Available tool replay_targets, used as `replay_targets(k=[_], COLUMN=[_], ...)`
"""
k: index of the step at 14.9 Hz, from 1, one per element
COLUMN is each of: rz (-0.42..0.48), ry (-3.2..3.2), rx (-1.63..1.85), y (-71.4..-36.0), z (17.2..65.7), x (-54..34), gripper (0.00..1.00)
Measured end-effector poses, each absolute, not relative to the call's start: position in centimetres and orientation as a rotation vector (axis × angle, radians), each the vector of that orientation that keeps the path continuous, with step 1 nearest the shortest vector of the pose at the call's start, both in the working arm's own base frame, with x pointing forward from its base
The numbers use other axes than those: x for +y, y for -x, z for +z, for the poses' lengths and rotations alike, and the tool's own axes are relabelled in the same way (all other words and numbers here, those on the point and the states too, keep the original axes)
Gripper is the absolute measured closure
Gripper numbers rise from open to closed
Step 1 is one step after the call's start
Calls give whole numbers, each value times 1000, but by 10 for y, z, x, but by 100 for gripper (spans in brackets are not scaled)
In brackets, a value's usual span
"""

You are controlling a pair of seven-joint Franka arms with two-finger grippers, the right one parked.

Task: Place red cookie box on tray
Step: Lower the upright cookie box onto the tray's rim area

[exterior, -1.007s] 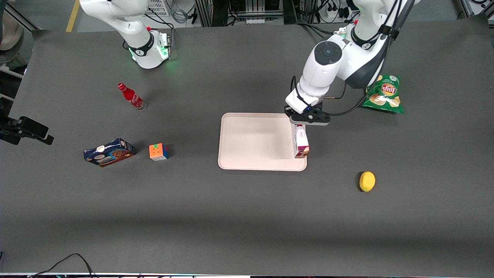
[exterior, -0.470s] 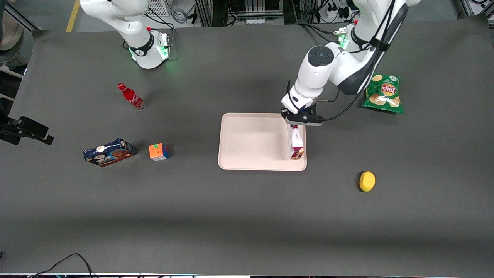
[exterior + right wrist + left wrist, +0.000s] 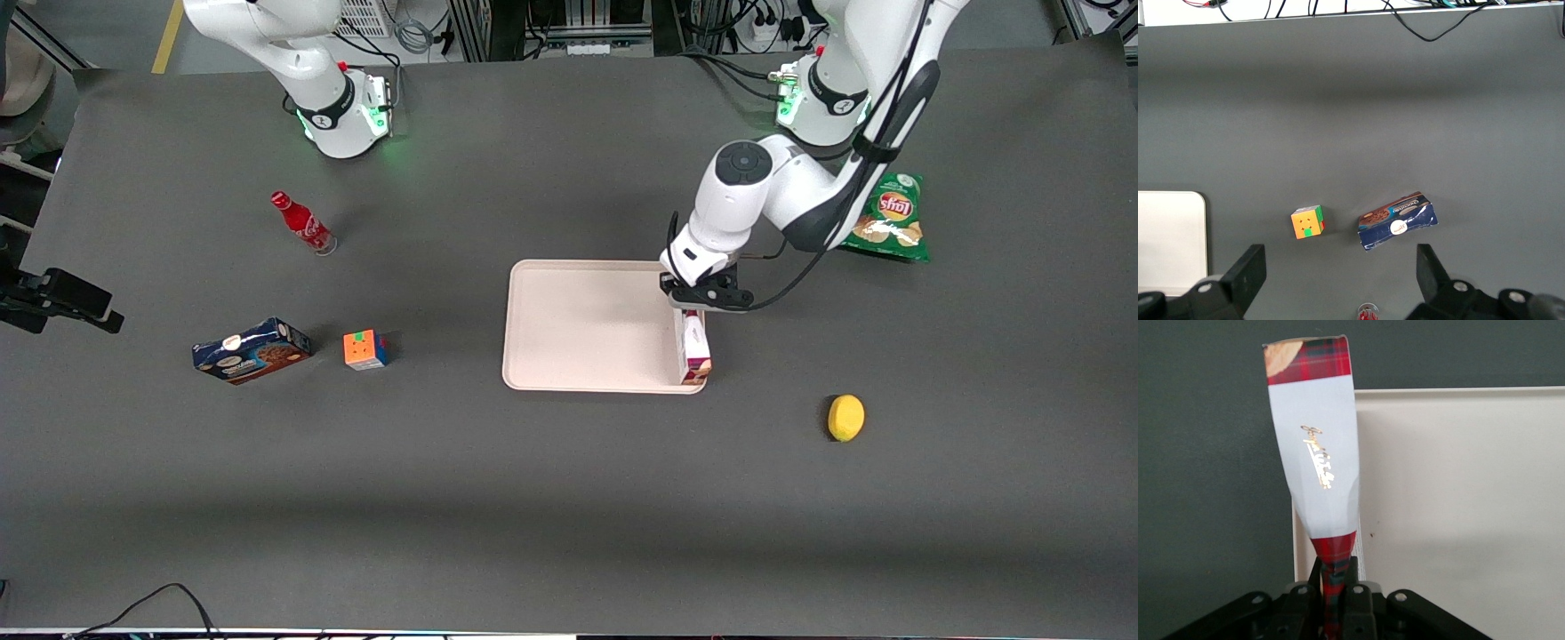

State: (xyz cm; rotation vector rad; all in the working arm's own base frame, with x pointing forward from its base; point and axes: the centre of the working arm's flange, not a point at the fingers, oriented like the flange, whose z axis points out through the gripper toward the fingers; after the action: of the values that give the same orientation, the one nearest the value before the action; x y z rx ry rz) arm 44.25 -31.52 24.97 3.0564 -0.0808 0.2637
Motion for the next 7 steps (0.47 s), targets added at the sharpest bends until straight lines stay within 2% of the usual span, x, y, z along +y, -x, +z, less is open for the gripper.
replay_targets(k=[7], rz=[245], ry=[-3030], rx=[-72], y=[-444], z=[237], x=[-315], gripper=[86])
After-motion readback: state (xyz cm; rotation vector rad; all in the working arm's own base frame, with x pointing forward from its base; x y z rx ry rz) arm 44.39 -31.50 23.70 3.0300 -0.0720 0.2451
